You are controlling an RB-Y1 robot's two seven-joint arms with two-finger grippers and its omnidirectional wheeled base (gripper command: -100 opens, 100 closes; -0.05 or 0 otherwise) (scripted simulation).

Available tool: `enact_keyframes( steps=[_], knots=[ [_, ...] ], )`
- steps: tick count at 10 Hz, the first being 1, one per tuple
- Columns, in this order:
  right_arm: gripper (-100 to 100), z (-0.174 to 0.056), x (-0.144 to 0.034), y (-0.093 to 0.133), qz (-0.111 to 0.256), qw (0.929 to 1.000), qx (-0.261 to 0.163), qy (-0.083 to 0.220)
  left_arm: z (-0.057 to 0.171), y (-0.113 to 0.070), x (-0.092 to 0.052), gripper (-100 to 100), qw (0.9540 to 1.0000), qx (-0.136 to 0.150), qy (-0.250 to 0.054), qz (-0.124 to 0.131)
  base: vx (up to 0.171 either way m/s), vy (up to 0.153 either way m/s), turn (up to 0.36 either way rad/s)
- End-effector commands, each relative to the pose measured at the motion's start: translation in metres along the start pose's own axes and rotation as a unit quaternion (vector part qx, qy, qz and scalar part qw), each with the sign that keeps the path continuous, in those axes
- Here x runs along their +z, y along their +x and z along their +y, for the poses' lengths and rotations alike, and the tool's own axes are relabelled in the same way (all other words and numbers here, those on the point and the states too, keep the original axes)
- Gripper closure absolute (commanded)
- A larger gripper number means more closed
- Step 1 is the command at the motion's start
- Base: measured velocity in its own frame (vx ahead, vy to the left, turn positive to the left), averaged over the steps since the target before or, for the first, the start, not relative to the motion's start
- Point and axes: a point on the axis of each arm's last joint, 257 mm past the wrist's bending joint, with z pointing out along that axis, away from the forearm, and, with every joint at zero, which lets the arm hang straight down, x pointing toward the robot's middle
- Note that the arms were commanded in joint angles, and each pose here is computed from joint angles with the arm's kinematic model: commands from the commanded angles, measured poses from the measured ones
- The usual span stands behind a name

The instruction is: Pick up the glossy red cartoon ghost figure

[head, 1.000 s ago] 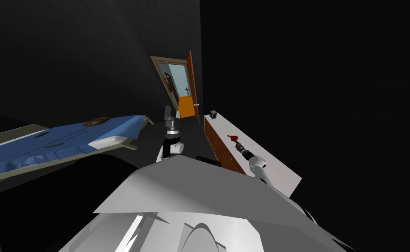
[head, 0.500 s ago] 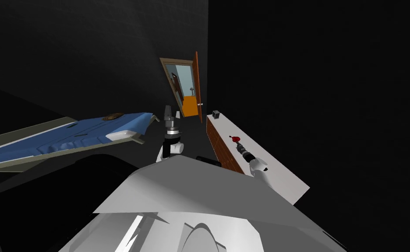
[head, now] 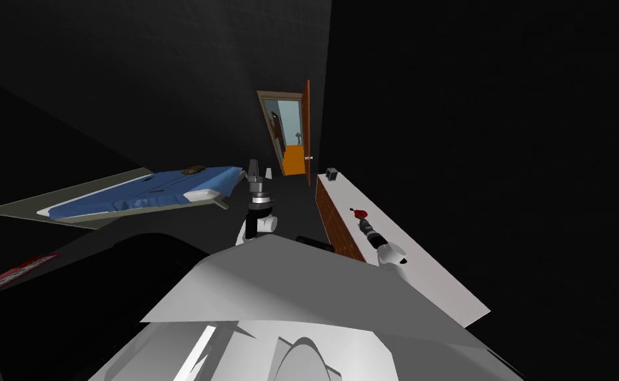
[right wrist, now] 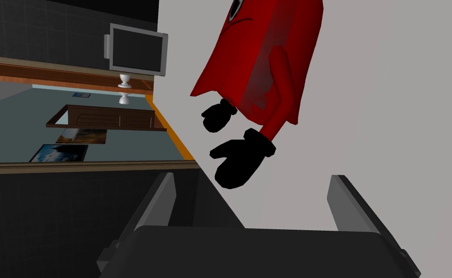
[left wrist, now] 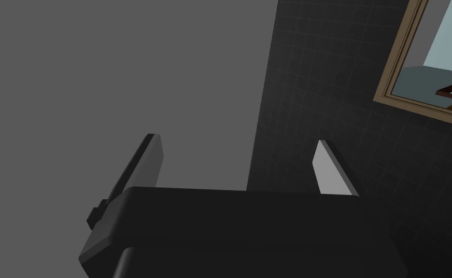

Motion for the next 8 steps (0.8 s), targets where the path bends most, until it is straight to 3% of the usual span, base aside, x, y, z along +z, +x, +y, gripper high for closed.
enact_keyframes(
  steps=[1, 2, 3, 4, 5, 8],
  knots=[
    [-100, -0.005, -0.003, 0.004, 0.01, 0.9999, 0.002, 0.004, 0.0, 0.0, 0.0, 0, 1.0, 0.0, 0.0, 0.0, 0.014, -0.057, 0.138],
    [-100, 0.006, -0.011, 0.001, 0.022, 0.9995, 0.023, -0.005, 0.0, 0.0, 0.0, 0, 1.0, 0.0, 0.0, 0.0, -0.01, -0.055, 0.302],
    [-100, -0.005, -0.011, 0.006, 0.026, 0.9996, 0.015, 0.006, 0.0, 0.0, 0.0, 0, 1.0, 0.0, 0.0, 0.0, -0.013, -0.064, 0.135],
    [-100, -0.002, -0.01, 0.003, 0.022, 0.9996, 0.016, 0.002, 0.0, 0.0, 0.0, 0, 1.0, 0.0, 0.0, 0.0, -0.008, -0.004, 0.023],
    [100, -0.003, -0.01, 0.003, 0.023, 0.9996, 0.016, 0.003, 0.0, 0.0, 0.0, 0, 1.0, 0.0, 0.0, 0.0, 0.0, 0.0, 0.0],
    [100, -0.002, -0.01, 0.003, 0.023, 0.9996, 0.017, 0.003, 0.0, 0.0, 0.0, 0, 1.0, 0.0, 0.0, 0.0, 0.0, 0.0, 0.0]
  ],
)
